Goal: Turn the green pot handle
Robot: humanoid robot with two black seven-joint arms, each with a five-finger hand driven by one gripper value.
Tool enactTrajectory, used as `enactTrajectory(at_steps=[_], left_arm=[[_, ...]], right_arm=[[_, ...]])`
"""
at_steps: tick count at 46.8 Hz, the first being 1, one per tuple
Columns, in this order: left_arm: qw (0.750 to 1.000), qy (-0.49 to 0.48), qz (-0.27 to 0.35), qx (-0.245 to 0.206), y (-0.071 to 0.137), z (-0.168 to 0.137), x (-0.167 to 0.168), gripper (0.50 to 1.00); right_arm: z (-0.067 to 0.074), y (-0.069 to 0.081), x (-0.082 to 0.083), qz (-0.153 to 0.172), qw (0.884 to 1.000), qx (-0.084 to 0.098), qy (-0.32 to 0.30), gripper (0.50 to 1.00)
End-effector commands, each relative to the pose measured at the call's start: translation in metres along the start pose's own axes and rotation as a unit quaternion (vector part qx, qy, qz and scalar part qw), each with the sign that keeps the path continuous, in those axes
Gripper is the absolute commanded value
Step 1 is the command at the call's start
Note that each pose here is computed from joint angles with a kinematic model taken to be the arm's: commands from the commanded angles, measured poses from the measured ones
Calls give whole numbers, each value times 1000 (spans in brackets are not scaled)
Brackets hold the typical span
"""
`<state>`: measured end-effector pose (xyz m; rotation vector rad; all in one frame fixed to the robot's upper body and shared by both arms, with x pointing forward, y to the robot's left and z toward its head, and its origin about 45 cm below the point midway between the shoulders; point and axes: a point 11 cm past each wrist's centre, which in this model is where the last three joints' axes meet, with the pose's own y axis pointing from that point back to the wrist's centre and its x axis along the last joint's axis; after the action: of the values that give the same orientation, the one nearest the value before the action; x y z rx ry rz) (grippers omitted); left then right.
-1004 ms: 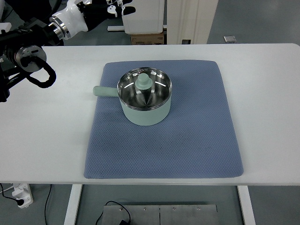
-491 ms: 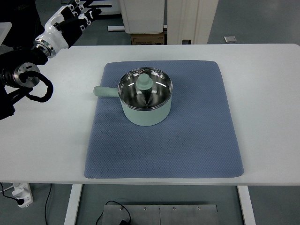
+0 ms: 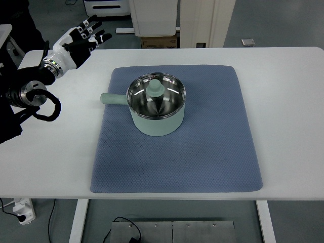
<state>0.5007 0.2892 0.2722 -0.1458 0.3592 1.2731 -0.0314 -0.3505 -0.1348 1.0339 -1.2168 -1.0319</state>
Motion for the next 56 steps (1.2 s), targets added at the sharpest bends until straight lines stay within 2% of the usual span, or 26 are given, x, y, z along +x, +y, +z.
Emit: enactTrajectory(at_steps=[1, 20, 33, 47, 56], left_arm=[[1000, 6, 6, 7, 1, -8, 4, 1000], [996, 59, 61, -6, 18, -25, 43, 1000], [991, 105, 82, -16, 31, -41, 58, 1000], [989, 123, 83, -30, 30, -40, 58, 1000], [988, 134, 66, -24, 19, -53, 36, 1000]], right_arm=[[0, 0, -1, -1, 1000, 0, 0, 1000], [1, 0, 0, 0, 1000, -1, 0, 1000], [0, 0, 0, 0, 1000, 0, 0, 1000], [0, 0, 0, 0, 1000, 0, 0, 1000], [1, 0, 0, 0, 1000, -1, 0, 1000]])
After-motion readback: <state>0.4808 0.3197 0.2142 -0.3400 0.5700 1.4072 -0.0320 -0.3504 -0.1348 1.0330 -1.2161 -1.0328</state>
